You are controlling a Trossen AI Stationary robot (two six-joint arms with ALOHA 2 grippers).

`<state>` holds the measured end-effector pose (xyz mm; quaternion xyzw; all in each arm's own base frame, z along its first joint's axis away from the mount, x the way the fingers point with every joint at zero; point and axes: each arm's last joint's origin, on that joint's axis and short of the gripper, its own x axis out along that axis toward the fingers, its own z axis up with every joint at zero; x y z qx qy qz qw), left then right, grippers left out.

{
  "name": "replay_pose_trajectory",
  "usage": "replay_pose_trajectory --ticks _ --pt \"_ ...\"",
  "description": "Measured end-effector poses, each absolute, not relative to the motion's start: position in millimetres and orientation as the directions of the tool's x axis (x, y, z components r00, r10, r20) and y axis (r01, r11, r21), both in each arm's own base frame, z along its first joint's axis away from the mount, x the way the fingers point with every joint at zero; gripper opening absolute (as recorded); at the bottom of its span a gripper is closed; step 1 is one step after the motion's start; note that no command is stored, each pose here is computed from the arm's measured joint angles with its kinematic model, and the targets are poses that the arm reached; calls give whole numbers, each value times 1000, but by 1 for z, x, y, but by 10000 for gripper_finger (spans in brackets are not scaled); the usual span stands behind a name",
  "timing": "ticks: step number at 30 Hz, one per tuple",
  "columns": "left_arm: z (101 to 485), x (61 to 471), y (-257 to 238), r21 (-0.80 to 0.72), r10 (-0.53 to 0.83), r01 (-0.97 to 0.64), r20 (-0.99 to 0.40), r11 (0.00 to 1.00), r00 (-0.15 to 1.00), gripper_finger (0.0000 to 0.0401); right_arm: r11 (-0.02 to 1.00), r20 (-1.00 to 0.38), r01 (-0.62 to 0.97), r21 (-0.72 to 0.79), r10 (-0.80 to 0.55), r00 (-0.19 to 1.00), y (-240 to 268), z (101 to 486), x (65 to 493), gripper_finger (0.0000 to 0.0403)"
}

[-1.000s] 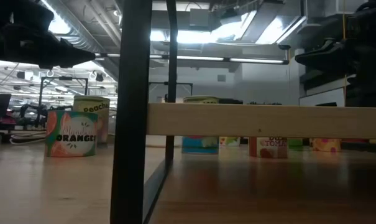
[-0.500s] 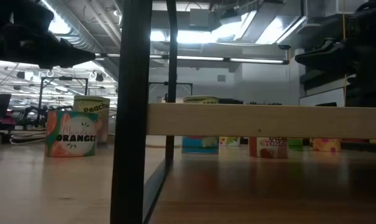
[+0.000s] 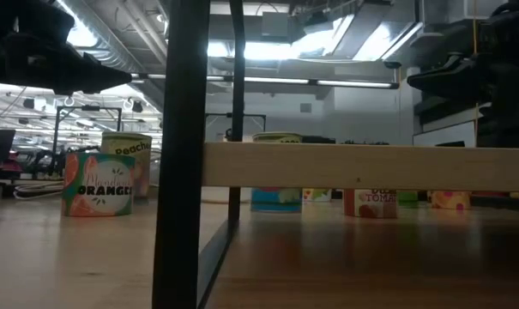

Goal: Pick and place cans onto a shelf

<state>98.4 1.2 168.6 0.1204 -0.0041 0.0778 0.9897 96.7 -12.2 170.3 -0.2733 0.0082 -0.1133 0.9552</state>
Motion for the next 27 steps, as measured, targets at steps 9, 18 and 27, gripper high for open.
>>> replay_pose_trajectory --ticks 9,18,27 --pt "169 98 1 238 153 -155 27 959 988 76 825 47 212 -524 -221 974 -12 170 97 73" --pt "171 98 2 225 165 -174 56 959 985 76 825 46 212 -524 -221 974 -12 170 97 73" --pt "184 96 6 17 319 -326 174 945 932 107 825 47 212 -524 -221 974 -12 170 97 73"
